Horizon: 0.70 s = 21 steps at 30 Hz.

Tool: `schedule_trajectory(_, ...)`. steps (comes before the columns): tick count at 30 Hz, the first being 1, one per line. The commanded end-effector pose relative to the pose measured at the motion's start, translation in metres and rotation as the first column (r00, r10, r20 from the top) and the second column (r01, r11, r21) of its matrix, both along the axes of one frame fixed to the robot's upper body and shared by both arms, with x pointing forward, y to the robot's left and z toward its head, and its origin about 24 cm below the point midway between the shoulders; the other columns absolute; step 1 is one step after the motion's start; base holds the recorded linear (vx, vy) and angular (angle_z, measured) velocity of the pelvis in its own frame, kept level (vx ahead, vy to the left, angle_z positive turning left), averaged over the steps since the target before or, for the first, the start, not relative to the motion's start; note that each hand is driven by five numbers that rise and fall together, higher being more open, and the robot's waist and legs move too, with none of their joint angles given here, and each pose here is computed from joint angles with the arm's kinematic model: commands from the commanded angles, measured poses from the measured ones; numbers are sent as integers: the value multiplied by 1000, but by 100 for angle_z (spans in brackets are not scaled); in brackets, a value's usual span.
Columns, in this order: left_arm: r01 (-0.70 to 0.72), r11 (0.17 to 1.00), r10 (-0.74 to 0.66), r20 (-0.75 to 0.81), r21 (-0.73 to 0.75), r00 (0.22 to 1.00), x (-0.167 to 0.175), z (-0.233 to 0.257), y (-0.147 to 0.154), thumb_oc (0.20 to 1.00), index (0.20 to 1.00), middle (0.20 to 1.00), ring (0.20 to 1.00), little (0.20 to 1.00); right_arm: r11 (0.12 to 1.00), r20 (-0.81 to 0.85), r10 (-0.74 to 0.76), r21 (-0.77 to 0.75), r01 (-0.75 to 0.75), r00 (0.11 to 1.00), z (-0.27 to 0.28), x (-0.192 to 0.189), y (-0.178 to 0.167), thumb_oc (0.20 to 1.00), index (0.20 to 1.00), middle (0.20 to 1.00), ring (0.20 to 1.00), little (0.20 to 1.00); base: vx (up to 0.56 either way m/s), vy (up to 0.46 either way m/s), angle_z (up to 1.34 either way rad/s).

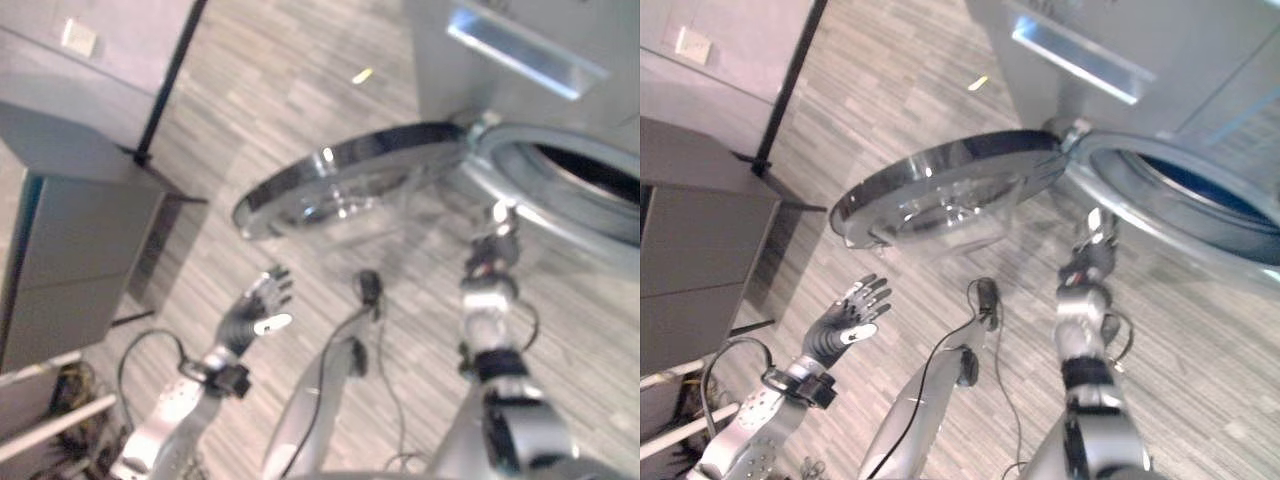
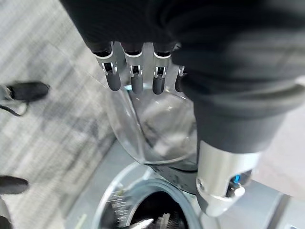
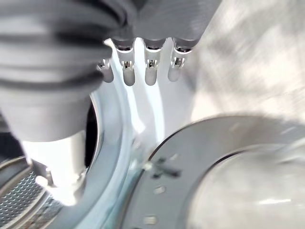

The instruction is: Grab the laundry basket,head to the washer,open it,put in the laundry and shut it.

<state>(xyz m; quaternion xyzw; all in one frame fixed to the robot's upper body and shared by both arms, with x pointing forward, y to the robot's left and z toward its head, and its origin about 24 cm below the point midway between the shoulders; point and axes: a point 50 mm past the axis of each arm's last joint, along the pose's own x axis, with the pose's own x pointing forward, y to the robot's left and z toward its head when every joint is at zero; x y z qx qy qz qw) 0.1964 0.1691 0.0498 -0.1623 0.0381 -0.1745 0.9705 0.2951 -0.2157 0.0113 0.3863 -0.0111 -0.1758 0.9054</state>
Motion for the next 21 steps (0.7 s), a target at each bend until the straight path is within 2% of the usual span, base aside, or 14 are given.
schedule_trajectory(1, -57, 998, 58, 56, -19, 997, -5, 11, 9, 1000, 1000, 1000, 1000, 1000, 983, -96, 128, -116, -139, 987, -23, -22, 6, 1000, 1000, 1000, 1000, 1000, 37, -56, -19)
schedule_trajectory(6, -139, 990, 137, 87, 9, 987, -4, 15, 25, 1000, 1000, 1000, 1000, 1000, 933, -362, 229, -182, -309, 904, -76, -80, 11, 1000, 1000, 1000, 1000, 1000, 73, -46, -18)
schedule_trajectory(7, -140, 990, 139, 85, 10, 987, -5, 14, 25, 1000, 1000, 1000, 1000, 1000, 933, -364, 231, -182, -312, 902, -77, -81, 12, 1000, 1000, 1000, 1000, 1000, 77, -9, -13)
schedule_trajectory(9, -182, 983, 179, 95, 19, 979, -5, 14, 33, 1000, 1000, 1000, 1000, 1000, 879, -469, 268, -239, -413, 842, -91, -107, 7, 1000, 1000, 1000, 1000, 1000, 118, -28, -11)
schedule_trajectory(12, -230, 973, 226, 106, 24, 968, -6, 14, 40, 1000, 1000, 1000, 1000, 1000, 835, -498, 275, -300, -461, 822, -90, -113, 4, 1000, 1000, 1000, 1000, 1000, 126, -40, -5)
schedule_trajectory(14, -297, 954, 293, 92, 32, 952, -10, 7, 47, 1000, 1000, 1000, 1000, 1000, 757, -507, 247, -432, -491, 826, -79, -118, -5, 1000, 1000, 1000, 1000, 1000, 110, -40, -2)
schedule_trajectory(20, -372, 927, 369, 69, 45, 927, -17, 0, 56, 1000, 1000, 1000, 1000, 1000, 664, -464, 240, -563, -492, 853, -54, -120, -10, 1000, 1000, 1000, 1000, 1000, 104, -50, -2)
schedule_trajectory(21, -393, 918, 391, 46, 47, 919, -21, -5, 56, 1000, 1000, 1000, 1000, 1000, 617, -439, 211, -633, -467, 873, -41, -118, -13, 1000, 1000, 1000, 1000, 1000, 86, -20, -4)
